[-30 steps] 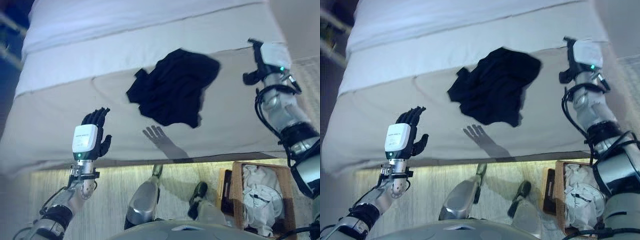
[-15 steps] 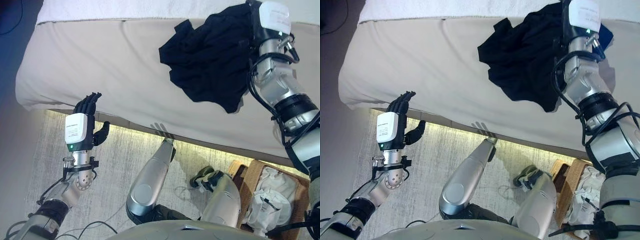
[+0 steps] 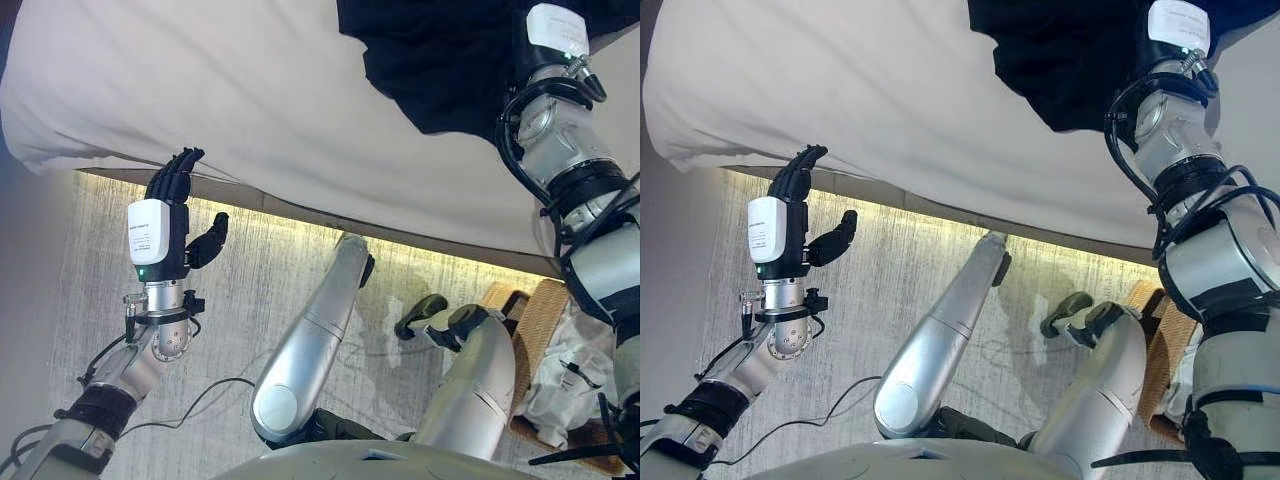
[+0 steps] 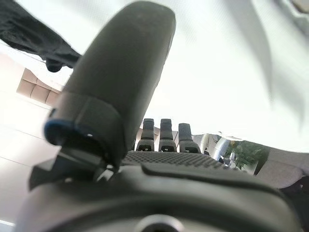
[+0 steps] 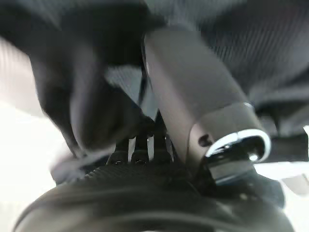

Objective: Pick up the clothes from the bed and place them into the basket

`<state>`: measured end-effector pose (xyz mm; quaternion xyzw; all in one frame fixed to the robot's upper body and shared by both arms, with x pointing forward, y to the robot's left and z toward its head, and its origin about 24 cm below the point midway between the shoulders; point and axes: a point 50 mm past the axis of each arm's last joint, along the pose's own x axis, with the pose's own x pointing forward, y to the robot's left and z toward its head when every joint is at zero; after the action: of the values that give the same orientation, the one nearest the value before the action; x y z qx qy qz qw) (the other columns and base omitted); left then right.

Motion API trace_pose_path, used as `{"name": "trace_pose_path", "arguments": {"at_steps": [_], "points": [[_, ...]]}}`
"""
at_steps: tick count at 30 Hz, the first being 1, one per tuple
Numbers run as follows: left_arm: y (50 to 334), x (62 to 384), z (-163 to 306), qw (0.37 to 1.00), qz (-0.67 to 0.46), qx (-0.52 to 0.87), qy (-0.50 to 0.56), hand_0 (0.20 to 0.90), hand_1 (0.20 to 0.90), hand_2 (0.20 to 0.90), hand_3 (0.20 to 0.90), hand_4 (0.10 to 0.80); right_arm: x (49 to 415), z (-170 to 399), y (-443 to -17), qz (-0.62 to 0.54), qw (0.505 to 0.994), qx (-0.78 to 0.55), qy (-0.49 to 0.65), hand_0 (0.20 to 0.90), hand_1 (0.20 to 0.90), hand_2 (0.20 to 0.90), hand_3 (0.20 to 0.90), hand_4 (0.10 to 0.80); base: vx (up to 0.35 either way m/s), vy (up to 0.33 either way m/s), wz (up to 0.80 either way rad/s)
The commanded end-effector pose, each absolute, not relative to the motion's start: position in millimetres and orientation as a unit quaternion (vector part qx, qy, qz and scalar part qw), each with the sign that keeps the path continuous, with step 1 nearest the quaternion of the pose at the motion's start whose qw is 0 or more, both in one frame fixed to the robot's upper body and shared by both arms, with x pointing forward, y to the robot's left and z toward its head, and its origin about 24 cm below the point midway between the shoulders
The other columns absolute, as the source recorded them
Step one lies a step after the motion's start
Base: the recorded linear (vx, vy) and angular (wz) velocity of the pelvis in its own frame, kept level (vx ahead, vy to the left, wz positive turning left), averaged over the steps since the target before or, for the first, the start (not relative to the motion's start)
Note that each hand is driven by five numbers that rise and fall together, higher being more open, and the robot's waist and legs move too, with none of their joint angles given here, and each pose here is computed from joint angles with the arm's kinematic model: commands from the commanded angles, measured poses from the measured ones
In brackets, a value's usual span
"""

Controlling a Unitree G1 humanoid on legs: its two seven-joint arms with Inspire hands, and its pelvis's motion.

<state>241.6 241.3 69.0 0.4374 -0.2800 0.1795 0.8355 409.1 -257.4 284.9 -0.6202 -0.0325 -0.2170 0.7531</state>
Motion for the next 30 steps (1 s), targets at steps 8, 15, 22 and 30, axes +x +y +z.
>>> {"name": "trace_pose_path", "arguments": {"at_steps": [8,15,22,30], "points": [[250.0,245.9,117.0,0.810,0.224,0.394,-0.373,0.900,0.900,0.900,0.900,0.800,411.3,325.9,-243.7,-0.154,0.789,-0.594,-0.027,0.728,0.728,0.728,0.700,0.600,-0.040,-0.060,-0.06],[258.3,240.2,119.4,0.803,0.225,0.403,-0.376,0.900,0.900,0.900,0.900,0.800,406.0,343.0,-250.2,-0.191,0.791,-0.578,-0.065,0.300,0.300,0.300,0.200,0.100,-0.023,-0.069,0.07],[261.9,236.7,114.3,0.805,0.219,0.410,-0.368,0.900,0.900,0.900,0.900,0.800,404.3,350.2,-249.2,-0.204,0.795,-0.566,-0.086,0.300,0.300,0.300,0.200,0.100,-0.021,-0.050,0.01],[257.5,240.1,111.4,0.805,0.207,0.419,-0.365,0.900,0.900,0.900,0.900,0.800,405.1,343.9,-247.8,-0.199,0.794,-0.565,-0.102,0.300,0.300,0.300,0.200,0.100,0.007,-0.008,-0.09]]}}
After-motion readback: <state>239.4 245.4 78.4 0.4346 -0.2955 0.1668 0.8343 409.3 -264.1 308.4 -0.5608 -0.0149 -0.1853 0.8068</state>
